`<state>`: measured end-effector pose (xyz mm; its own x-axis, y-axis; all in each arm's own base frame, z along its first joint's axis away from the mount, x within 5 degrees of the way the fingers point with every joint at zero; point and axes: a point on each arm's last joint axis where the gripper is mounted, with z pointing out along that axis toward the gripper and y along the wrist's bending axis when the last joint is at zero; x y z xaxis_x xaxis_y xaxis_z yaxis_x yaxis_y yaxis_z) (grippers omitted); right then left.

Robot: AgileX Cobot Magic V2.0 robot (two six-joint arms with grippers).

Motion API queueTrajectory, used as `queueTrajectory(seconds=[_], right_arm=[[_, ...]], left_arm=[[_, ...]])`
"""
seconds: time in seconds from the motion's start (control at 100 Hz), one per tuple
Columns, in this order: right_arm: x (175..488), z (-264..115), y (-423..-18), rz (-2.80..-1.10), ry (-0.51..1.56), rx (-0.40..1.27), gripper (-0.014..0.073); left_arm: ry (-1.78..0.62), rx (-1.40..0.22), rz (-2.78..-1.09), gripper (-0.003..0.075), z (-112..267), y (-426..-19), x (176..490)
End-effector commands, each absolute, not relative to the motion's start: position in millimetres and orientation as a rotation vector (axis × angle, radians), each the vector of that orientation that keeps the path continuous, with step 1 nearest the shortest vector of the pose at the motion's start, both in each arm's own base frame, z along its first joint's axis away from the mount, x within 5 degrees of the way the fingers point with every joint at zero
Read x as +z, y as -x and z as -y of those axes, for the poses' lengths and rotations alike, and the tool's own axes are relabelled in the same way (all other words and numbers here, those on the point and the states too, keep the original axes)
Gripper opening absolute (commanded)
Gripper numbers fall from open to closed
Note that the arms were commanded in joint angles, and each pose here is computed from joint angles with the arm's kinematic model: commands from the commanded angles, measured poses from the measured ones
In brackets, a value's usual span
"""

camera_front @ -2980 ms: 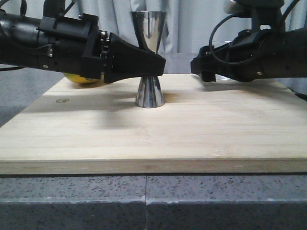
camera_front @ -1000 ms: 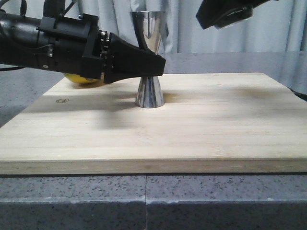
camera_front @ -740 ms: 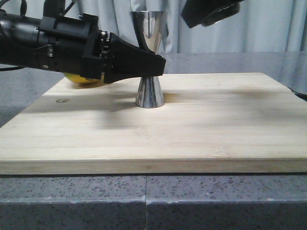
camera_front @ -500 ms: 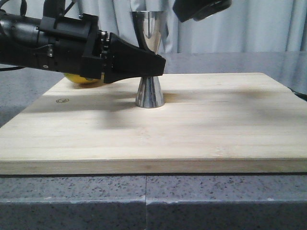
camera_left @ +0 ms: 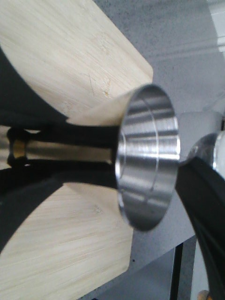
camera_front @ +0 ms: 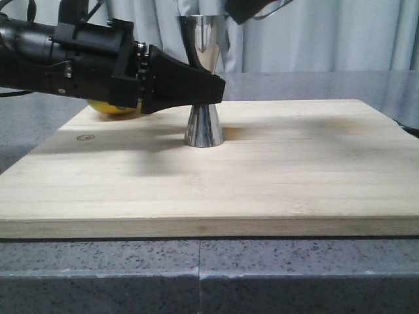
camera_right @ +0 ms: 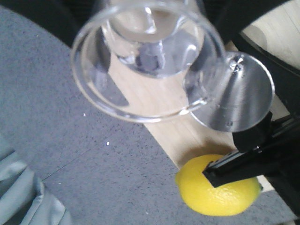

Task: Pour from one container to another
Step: 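Lift the glass beaker with the right gripper over the jigger cup, then tilt the beaker with the right gripper, pouring liquid into the jigger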

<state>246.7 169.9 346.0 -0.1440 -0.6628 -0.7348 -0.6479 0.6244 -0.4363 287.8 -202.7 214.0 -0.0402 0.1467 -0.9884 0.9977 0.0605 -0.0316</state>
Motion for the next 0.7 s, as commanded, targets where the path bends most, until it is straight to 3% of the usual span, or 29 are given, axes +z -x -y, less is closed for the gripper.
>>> queueTrajectory(seconds=[0.0,0.69], right_arm=[[368.4,-171.7,-246.1,-1.704,1.056,-0.052,0.0247],[371.4,-169.0,-248.9,-1.627,1.126,-0.177,0.0247]], left_arm=[[-1.184,-1.198,-1.225,0.0080,206.1,-283.6,245.8],[-1.184,-1.196,-1.226,0.0080,206.1,-283.7,245.7]])
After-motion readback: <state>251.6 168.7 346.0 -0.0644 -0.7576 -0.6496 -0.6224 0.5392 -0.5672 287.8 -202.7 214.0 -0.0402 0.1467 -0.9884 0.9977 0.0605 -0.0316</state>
